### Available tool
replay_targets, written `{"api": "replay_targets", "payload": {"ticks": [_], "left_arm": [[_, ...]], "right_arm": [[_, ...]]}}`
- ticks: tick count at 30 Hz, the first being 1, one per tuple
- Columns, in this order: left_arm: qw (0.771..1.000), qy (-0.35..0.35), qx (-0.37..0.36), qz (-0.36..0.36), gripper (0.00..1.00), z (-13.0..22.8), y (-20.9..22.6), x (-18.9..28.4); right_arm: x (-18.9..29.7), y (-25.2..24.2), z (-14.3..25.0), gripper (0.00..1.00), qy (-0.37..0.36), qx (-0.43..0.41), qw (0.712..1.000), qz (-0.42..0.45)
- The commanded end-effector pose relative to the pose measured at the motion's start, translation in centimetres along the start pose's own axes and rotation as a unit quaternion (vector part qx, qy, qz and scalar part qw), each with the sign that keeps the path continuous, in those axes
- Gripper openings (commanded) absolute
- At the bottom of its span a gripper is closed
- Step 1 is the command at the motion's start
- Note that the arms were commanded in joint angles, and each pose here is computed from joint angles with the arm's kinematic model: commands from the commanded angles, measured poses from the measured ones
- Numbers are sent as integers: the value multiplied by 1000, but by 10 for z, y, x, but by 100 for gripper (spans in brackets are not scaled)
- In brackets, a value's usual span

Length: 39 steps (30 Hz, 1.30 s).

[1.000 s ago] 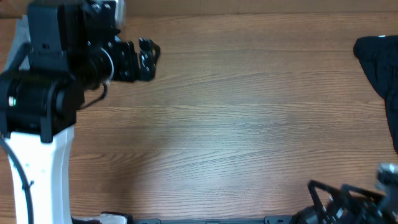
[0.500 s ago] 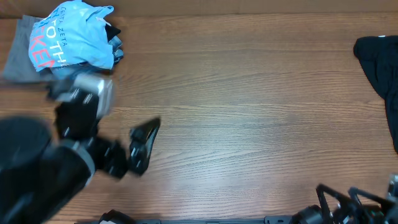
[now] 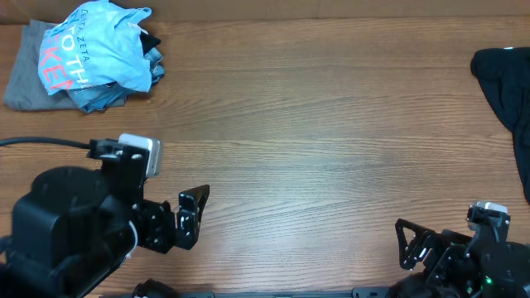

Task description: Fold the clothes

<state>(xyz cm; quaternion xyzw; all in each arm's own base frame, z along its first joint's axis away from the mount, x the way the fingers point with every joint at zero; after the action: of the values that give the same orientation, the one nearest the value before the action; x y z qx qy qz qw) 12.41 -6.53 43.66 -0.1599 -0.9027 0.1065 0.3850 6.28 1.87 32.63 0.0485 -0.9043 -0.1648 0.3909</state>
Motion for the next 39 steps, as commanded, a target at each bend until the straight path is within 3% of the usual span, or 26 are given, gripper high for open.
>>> {"api": "replay_targets", "payload": {"ticks": [1,26,31,39], "left_arm": [[1000,9,3,-18,100,-1,2,-8],[999,38,4,-30,100,-7,1,-28],[999,38,4,-30,100,-7,1,-28],[999,38,4,-30,100,-7,1,-28]], "right_arm": [[-1,0,3,100,5,0,1000,-2],[1,-4,2,100,-6,-16,1000,9],[12,-20,2,100,-70,-61,993,69],[40,-33,22,100,-172,-109,975,89]]}}
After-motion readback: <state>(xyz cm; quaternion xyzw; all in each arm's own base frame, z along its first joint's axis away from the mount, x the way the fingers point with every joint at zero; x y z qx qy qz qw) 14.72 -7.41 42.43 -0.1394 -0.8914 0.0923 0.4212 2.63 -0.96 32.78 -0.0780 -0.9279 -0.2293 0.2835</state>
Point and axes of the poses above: each gripper's point midway between its finger pads, its own x axis back along the fingers, its own y axis along the line the jaws close on, z = x × y, the point moved 7 cm from there along x, back along the fingers, and after that the axes turned 6 degrees about x, right-handed, at the moved point
